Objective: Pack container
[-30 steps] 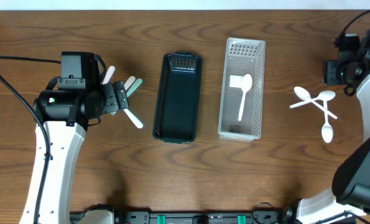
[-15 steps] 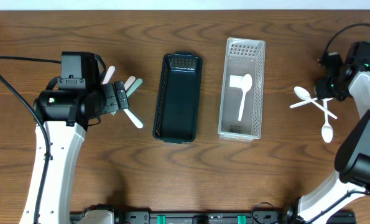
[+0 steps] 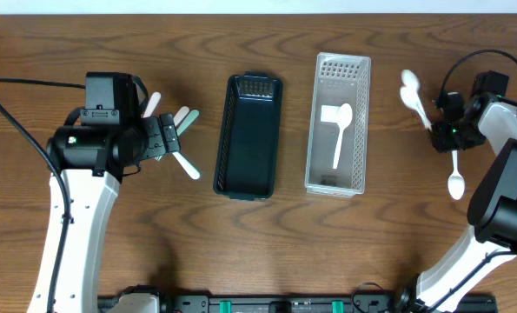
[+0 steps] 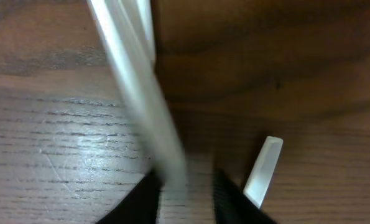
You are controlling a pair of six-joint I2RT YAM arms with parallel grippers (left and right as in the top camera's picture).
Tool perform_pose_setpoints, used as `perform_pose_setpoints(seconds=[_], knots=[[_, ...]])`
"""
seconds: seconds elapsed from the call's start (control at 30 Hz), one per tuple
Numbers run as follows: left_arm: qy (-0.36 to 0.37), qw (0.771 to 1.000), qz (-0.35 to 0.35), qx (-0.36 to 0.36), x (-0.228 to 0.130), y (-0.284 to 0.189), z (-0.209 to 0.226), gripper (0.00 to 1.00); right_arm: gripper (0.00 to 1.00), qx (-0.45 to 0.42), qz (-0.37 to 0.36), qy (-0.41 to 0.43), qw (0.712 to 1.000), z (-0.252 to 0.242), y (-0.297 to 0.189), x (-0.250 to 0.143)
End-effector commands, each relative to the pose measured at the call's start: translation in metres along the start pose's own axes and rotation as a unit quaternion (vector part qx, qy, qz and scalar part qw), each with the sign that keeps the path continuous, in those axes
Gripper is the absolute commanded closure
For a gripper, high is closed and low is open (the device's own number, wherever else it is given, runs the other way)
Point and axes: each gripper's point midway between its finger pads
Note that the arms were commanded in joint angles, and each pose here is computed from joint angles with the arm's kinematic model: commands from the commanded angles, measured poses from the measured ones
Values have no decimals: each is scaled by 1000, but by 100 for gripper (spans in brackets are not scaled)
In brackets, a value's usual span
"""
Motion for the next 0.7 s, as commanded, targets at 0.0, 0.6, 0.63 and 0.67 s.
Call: perform_pose_setpoints(seconds=[0.0,0.6,0.63,0.67], knots=[[1,1000,-9,9,6,-5,4,2,75,-8,33,14,999,-3,17,-18],[1,1000,-9,9,6,-5,4,2,69,-39,-10,121,992,-17,-14,13],[1,1000,-9,9,6,-5,4,2,70,-40,-3,149,988,-19,-14,9],[1,1000,-9,9,6,-5,4,2,71,-40,4,177,983,-21,-14,4]])
Point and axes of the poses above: each gripper's point midway between its finger pads, its own y axis out along the fingers, its own z axis along the line the jaws close on, x = y × z, and after that the axes turned 13 degrees about y, right-handed
